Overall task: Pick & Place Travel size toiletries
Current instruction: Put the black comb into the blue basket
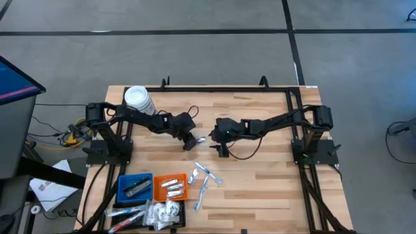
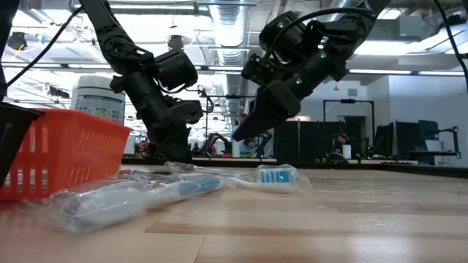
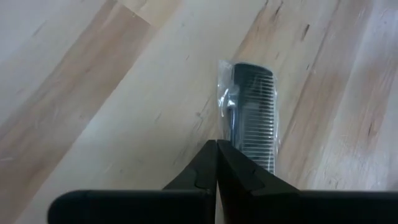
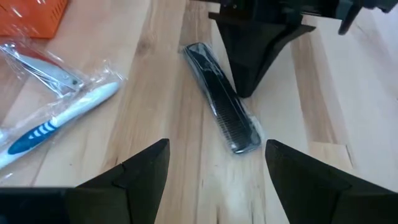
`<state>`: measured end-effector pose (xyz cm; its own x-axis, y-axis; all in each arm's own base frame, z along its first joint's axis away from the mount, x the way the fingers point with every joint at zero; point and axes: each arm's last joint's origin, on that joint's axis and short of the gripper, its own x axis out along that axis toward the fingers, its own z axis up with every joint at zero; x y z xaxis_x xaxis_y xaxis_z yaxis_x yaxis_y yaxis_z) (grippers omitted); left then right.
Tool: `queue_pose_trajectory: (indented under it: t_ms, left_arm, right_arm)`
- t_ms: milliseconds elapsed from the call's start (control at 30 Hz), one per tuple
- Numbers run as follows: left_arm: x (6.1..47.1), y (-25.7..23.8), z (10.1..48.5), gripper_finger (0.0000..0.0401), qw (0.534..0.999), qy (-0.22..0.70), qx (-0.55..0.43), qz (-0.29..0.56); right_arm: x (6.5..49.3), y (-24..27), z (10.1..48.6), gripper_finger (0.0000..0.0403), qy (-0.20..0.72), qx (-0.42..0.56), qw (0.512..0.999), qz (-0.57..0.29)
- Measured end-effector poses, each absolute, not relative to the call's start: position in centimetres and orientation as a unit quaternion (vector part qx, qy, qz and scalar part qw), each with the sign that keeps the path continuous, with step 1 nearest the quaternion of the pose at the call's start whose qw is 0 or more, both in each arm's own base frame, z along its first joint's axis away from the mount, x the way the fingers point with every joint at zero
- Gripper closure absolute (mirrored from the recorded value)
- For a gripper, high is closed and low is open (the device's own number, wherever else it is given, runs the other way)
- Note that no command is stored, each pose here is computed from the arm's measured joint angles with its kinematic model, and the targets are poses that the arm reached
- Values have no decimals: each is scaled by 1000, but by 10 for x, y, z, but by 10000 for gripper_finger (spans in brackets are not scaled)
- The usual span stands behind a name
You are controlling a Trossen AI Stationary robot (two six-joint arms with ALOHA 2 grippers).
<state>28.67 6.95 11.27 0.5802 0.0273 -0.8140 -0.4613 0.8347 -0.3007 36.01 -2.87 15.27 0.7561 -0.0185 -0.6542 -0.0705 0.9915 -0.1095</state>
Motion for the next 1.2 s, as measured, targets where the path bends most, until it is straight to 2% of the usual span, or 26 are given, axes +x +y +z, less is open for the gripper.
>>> queue_pose_trajectory:
  t_ms: [267, 467, 633, 1200]
  left_arm:
    - [286, 70, 114, 401, 855, 433, -246, 147]
    - [285, 68, 139, 401, 879, 391, -227, 152]
    - [284, 61, 143, 401, 880, 392, -231, 132]
    - [289, 62, 107, 401, 843, 443, -263, 155]
  right_arm:
    - [361, -21, 153, 143, 345, -73, 935, 26]
    - [361, -17, 153, 143, 344, -75, 936, 29]
    - [362, -17, 154, 143, 339, -75, 937, 29]
    - [365, -17, 158, 143, 313, -76, 946, 26]
